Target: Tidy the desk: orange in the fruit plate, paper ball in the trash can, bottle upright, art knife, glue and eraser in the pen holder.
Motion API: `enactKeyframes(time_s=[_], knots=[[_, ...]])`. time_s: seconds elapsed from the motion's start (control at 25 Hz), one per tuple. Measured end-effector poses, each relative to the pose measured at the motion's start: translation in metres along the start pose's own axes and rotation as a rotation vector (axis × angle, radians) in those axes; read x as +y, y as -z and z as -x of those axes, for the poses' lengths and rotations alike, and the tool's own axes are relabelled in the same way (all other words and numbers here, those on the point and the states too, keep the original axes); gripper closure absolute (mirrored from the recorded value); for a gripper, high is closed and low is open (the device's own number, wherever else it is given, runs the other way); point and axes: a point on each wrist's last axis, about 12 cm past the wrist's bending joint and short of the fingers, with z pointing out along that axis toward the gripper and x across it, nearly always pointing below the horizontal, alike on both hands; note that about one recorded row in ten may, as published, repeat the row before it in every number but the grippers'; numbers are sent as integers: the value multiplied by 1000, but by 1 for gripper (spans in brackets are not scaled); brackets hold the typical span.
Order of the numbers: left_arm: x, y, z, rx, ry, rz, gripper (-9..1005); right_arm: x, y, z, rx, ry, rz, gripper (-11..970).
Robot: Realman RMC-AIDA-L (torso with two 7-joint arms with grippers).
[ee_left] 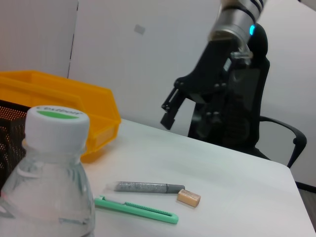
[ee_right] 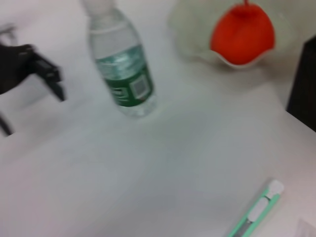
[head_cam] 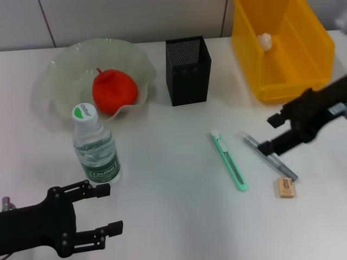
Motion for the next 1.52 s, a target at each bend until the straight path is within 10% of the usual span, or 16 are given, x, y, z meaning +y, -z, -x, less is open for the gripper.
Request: enactKeyframes(time_s=[0.56, 1.52], knots=[[-2, 1, 3, -2, -42, -31, 210, 0, -57, 88, 287, -215, -106, 228], [2, 0, 16, 7, -112, -60, 210, -9, -116, 85, 307, -302, -200, 232]])
